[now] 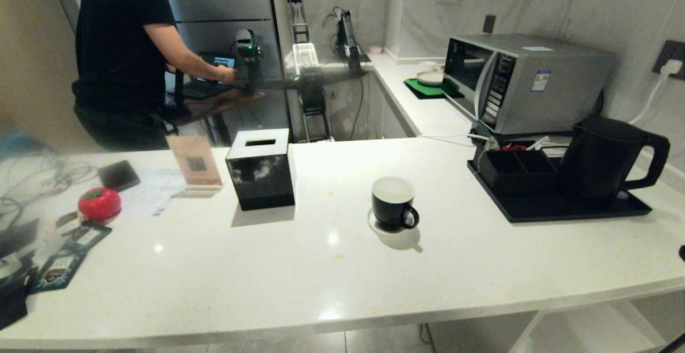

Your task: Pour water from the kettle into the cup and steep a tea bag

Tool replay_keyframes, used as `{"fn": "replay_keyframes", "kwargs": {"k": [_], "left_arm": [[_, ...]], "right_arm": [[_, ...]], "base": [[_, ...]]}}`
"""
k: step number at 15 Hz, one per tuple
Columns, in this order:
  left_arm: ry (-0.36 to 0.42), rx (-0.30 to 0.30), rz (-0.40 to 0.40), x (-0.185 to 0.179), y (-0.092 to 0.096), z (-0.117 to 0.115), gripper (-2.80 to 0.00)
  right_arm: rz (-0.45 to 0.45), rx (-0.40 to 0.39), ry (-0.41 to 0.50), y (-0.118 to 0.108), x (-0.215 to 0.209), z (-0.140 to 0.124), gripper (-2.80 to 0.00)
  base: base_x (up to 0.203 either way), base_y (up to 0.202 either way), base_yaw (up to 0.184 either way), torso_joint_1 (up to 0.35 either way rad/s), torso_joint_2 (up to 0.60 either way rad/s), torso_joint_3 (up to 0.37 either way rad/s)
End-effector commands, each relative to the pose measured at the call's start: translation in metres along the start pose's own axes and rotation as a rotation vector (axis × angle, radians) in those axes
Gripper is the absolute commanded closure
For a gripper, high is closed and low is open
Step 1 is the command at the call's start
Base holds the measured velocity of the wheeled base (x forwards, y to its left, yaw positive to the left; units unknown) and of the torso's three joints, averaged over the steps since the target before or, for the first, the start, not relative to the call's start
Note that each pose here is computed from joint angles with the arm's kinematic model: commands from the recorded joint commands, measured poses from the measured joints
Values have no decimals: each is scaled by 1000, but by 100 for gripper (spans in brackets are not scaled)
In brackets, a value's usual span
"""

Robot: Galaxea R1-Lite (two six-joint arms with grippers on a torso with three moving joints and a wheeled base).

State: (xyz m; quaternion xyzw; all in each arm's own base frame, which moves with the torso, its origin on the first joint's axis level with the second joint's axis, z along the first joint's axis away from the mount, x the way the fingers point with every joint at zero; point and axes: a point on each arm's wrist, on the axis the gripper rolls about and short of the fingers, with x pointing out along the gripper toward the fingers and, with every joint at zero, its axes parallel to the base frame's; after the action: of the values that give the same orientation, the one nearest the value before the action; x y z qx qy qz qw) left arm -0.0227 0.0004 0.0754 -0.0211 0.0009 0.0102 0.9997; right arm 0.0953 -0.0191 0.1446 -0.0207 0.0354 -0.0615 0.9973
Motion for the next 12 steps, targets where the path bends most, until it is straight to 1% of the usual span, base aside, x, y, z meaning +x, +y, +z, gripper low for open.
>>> {"fn": "replay_keyframes", "kwargs": {"k": [1, 4, 10, 12], "left_arm": [[1, -1, 1, 0, 0, 0, 0], [1, -1, 1, 0, 0, 0, 0], [1, -1, 1, 0, 0, 0, 0], [1, -1, 1, 0, 0, 0, 0]], "right_arm": [[60, -7, -94, 8, -22, 2, 0], [107, -2, -126, 11, -50, -6, 0], [142, -3, -88, 11, -94, -44, 0], [156, -5, -90, 10, -103, -56, 0]], "base": [[0, 0, 0, 0, 0, 0], [0, 0, 0, 0, 0, 0], [0, 0, 0, 0, 0, 0], [0, 0, 0, 0, 0, 0]]}}
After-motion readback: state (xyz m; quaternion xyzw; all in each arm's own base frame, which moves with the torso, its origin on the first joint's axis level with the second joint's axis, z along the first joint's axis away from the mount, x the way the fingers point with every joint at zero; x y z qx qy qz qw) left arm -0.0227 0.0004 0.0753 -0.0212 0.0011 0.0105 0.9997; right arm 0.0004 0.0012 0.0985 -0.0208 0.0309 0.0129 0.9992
